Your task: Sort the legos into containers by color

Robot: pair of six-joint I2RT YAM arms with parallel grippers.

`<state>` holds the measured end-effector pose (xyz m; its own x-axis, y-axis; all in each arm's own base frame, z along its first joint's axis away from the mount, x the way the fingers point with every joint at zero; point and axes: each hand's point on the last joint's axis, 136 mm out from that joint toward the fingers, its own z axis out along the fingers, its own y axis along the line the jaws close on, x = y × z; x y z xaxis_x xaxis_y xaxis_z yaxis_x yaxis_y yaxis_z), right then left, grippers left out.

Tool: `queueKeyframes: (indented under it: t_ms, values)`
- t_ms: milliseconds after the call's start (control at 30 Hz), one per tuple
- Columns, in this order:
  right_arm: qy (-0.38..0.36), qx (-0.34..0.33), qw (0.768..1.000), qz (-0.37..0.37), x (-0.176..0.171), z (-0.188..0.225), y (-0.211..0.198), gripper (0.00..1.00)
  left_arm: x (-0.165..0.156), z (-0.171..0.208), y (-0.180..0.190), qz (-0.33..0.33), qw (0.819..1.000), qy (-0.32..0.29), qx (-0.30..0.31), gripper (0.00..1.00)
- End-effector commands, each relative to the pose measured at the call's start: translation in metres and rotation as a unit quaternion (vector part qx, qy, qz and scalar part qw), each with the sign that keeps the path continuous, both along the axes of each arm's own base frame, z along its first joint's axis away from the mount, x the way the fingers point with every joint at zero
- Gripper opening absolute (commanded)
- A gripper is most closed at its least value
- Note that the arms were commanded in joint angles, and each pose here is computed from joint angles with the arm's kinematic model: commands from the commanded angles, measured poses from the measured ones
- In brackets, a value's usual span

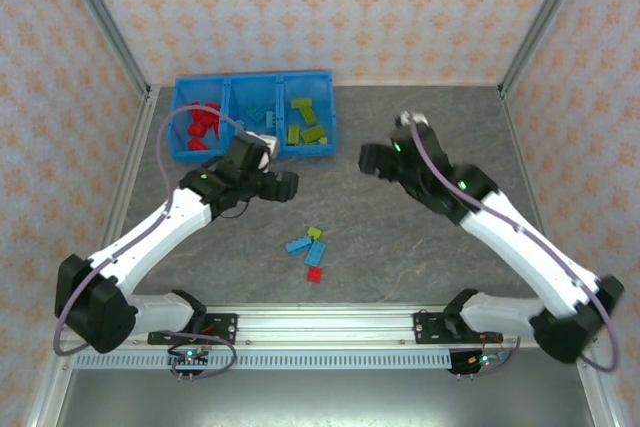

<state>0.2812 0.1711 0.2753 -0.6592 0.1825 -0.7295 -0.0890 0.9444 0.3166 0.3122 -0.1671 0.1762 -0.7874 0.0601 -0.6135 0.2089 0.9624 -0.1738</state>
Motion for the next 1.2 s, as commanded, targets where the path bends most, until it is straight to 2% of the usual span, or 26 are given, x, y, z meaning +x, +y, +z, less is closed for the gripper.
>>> queueKeyframes:
  t_ms: [0,100,233,300,367,567,867,933,1100,1167]
  values:
    - [0.064,0.081,0.995,-0.01,-0.035,-0.044,-0.002,0.86,-0.026,-0.028,-0.025,0.051,0.994,0.091,-0.025,0.96]
    - [0.096,0.11,0.989,-0.034,-0.055,-0.073,-0.014,0.86,-0.04,-0.054,-0.056,0.028,0.991,0.129,-0.008,0.94]
    - [0.133,0.136,0.981,-0.044,-0.068,-0.098,-0.014,0.86,-0.047,-0.088,-0.077,0.005,0.985,0.169,0.024,0.93]
    - [0.144,0.134,0.979,-0.049,-0.071,-0.106,-0.015,0.86,-0.046,-0.103,-0.08,0.001,0.983,0.181,0.035,0.89]
    - [0.147,0.128,0.979,-0.057,-0.071,-0.11,-0.018,0.87,-0.046,-0.114,-0.086,-0.011,0.98,0.196,0.04,0.8]
    - [0.14,0.118,0.981,-0.067,-0.068,-0.111,-0.022,0.87,-0.052,-0.142,-0.093,-0.042,0.97,0.233,0.059,0.66]
    - [0.174,0.115,0.977,-0.051,-0.075,-0.129,-0.015,0.86,-0.045,-0.144,-0.093,-0.041,0.971,0.223,0.071,0.41]
    - [0.185,0.124,0.975,-0.026,-0.078,-0.134,-0.004,0.85,-0.041,-0.138,-0.095,-0.039,0.974,0.213,0.066,0.35]
    - [0.23,0.136,0.962,0.057,-0.091,-0.144,0.035,0.85,-0.017,-0.103,-0.086,-0.024,0.985,0.158,0.066,0.32]
    - [0.235,0.128,0.96,0.078,-0.092,-0.142,0.047,0.85,0.002,-0.085,-0.078,-0.012,0.989,0.133,0.066,0.32]
